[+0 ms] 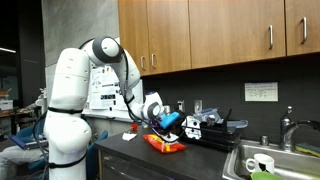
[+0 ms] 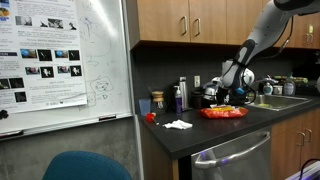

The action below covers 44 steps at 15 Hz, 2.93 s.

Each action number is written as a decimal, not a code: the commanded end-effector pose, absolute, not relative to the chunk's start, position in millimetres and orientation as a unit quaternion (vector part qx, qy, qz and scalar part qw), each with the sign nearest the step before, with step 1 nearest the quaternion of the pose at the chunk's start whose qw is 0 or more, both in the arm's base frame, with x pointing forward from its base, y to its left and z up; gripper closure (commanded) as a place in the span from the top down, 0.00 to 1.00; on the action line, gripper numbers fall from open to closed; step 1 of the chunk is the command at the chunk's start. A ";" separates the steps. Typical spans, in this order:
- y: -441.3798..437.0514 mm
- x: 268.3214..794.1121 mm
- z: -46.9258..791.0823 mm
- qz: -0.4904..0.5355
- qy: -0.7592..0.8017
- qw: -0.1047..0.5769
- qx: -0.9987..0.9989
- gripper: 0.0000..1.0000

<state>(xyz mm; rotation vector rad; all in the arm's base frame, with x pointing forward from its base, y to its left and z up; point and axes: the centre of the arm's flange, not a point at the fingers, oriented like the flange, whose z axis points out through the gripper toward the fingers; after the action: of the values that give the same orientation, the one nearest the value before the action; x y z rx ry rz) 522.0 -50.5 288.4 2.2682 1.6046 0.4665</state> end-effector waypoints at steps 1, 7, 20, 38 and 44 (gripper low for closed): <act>-55.8 521.2 290.1 0.166 0.565 0.159 0.792 0.01; -55.8 521.2 290.1 0.166 0.565 0.159 0.792 0.01; -55.7 521.1 290.1 0.166 0.565 0.159 0.792 0.01; -55.7 521.1 290.0 0.166 0.565 0.159 0.792 0.01; -50.3 521.9 288.2 0.163 0.562 0.161 0.795 0.03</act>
<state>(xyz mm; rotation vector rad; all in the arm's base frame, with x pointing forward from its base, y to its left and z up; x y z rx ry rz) 521.9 -50.3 288.2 2.2688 1.6047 0.4662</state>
